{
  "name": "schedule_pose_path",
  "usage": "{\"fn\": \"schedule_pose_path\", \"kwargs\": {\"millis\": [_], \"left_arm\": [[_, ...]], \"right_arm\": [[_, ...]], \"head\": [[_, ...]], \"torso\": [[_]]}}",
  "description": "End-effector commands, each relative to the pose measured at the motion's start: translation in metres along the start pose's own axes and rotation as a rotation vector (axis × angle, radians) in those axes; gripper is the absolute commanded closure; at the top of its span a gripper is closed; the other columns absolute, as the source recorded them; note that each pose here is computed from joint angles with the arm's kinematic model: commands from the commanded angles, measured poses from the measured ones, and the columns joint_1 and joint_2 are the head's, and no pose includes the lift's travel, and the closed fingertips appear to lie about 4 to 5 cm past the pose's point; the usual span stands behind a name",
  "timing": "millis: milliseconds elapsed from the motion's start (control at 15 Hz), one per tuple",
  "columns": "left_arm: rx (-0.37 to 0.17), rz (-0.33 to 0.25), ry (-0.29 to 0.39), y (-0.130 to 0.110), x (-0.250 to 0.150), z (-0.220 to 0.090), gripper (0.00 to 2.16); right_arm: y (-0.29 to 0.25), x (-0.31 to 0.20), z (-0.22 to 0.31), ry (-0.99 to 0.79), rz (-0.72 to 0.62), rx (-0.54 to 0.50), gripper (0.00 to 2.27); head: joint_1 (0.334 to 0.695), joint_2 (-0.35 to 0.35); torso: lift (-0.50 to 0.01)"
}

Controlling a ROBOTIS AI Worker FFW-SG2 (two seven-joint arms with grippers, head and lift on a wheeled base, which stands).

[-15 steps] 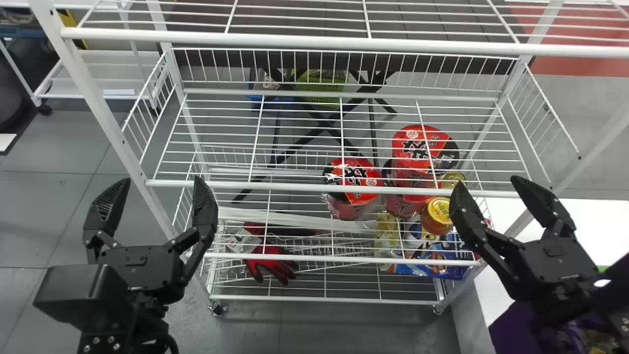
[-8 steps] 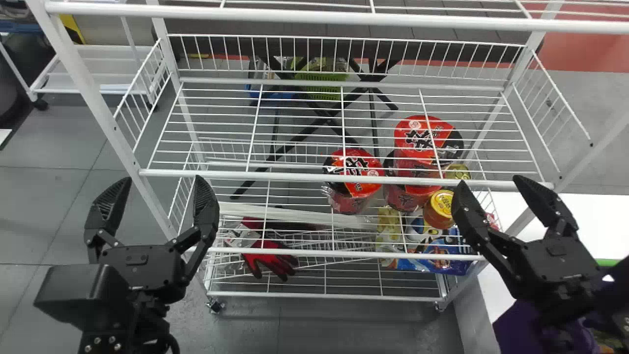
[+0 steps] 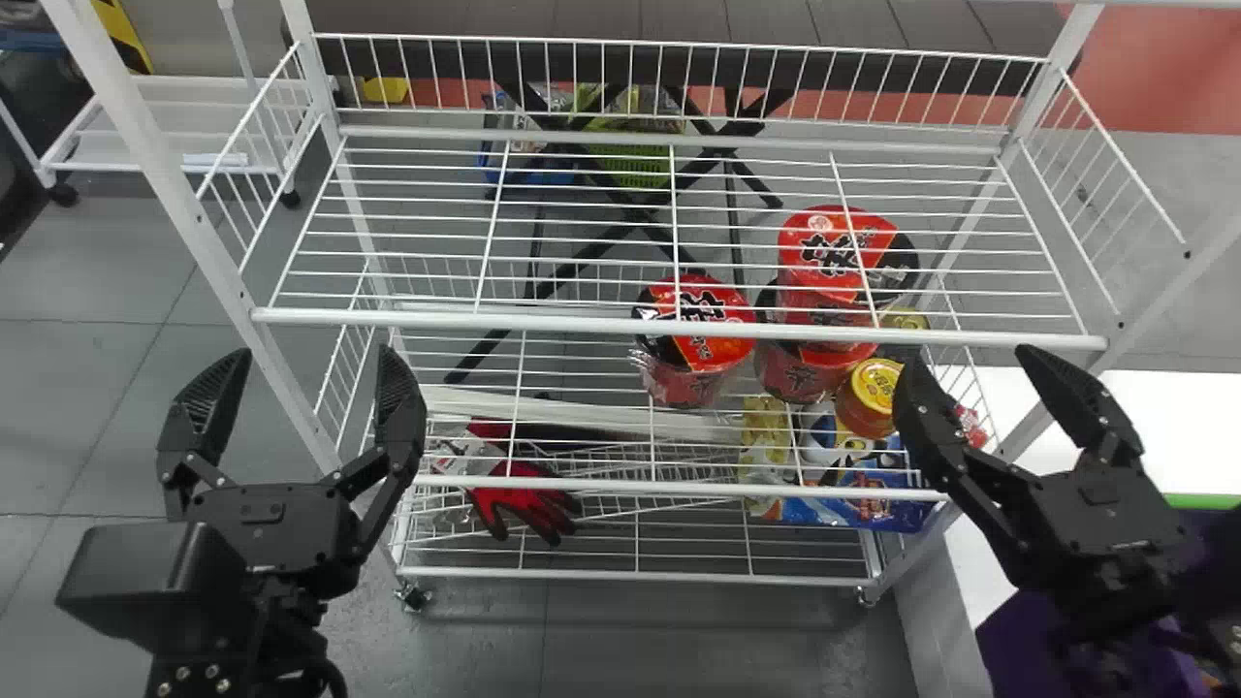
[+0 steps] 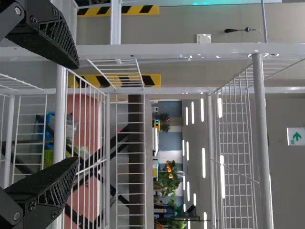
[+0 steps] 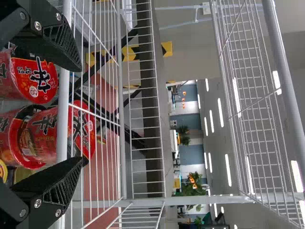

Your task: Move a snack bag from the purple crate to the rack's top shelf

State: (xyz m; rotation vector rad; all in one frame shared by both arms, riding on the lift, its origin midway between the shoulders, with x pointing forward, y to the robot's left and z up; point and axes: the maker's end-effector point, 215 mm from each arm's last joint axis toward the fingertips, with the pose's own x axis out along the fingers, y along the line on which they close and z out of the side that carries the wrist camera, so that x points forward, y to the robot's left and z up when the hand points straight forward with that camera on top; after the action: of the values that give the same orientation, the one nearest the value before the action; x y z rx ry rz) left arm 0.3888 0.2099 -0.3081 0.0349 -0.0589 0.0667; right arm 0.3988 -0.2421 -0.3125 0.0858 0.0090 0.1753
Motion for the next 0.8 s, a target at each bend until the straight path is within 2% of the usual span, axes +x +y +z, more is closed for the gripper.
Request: {"fn": "schedule_pose_path", "kwargs": {"millis": [0, 400, 733], "left_arm": [[0.001, 0.001, 0.002, -0.001, -0.001, -0.001, 0.14], [0.009, 0.007, 0.006, 0.001, -0.003, -0.002, 0.14], [0.009, 0.01, 0.01, 0.001, -0.005, -0.004, 0.14]], "right_arm": [[-0.001, 0.0, -0.002, 0.007, -0.001, 0.001, 0.17], [0.0, 0.001, -0.001, 0.008, 0.001, 0.003, 0.17], [0.0, 0.001, -0.02, 0.126, 0.006, 0.021, 0.21]], "head": [[0.695, -0.046], [0.695, -0.048], [0.695, -0.044]], "torso": [[-0.426], [-0.45], [-0.462]]}}
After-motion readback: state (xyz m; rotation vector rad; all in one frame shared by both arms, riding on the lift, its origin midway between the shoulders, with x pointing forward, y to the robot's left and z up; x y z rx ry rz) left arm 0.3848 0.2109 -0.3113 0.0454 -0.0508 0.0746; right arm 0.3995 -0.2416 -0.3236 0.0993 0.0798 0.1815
